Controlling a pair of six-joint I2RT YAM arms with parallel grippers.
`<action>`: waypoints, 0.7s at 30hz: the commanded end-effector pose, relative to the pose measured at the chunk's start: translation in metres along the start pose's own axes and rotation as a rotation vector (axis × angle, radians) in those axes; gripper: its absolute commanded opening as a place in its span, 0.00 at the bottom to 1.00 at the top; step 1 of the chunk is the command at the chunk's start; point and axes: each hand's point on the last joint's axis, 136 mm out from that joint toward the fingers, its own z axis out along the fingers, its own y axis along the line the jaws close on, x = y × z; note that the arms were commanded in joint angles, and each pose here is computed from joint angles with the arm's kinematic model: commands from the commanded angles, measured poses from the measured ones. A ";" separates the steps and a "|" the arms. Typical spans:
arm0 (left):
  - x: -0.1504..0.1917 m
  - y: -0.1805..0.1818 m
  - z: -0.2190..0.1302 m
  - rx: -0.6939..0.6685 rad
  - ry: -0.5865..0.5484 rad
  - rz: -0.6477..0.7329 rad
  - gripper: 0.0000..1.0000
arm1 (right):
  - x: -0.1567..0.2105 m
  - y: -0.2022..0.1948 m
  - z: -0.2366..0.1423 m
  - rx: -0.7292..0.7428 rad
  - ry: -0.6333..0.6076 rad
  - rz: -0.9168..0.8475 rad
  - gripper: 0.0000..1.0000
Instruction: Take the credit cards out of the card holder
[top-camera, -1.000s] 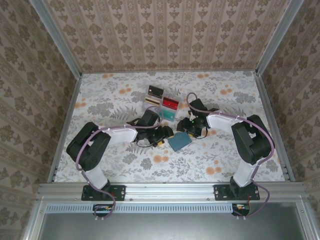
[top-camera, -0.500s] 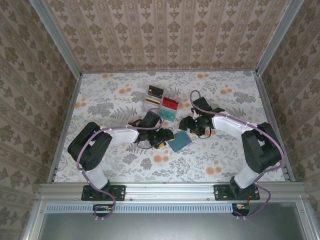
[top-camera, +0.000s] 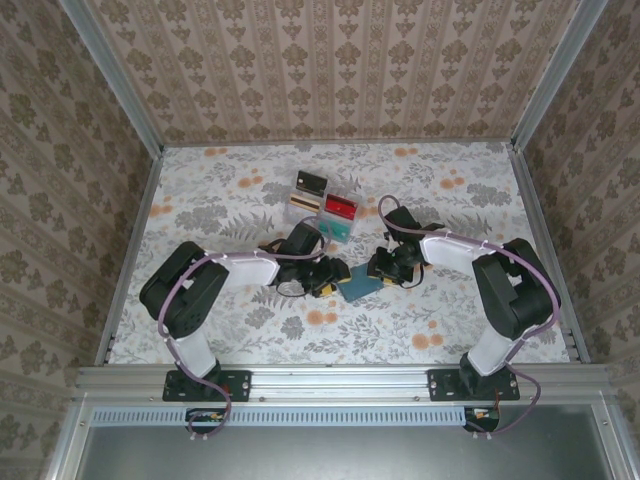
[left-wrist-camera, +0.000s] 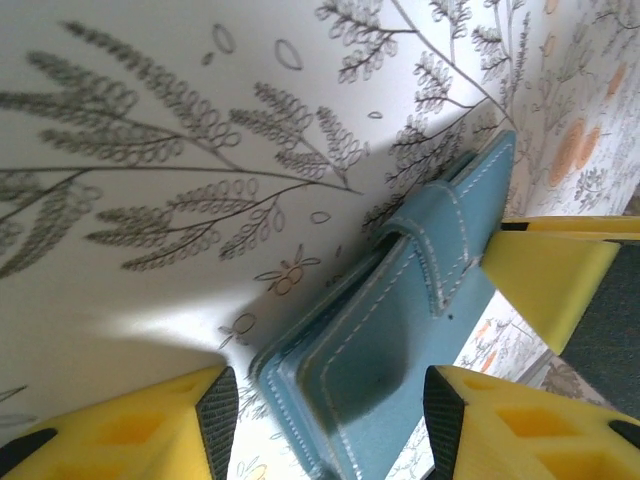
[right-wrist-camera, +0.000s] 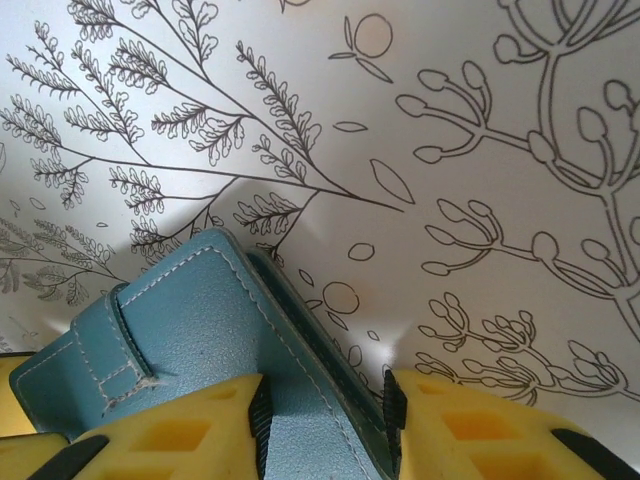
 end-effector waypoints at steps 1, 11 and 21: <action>0.006 0.000 0.009 0.020 0.037 -0.010 0.54 | 0.009 -0.016 0.012 0.052 0.048 0.027 0.38; 0.002 -0.015 0.005 0.080 0.015 0.026 0.43 | 0.006 -0.006 0.011 0.002 0.042 0.030 0.39; -0.001 -0.015 -0.025 -0.027 -0.045 0.166 0.22 | -0.020 0.014 -0.026 -0.060 -0.115 -0.022 0.46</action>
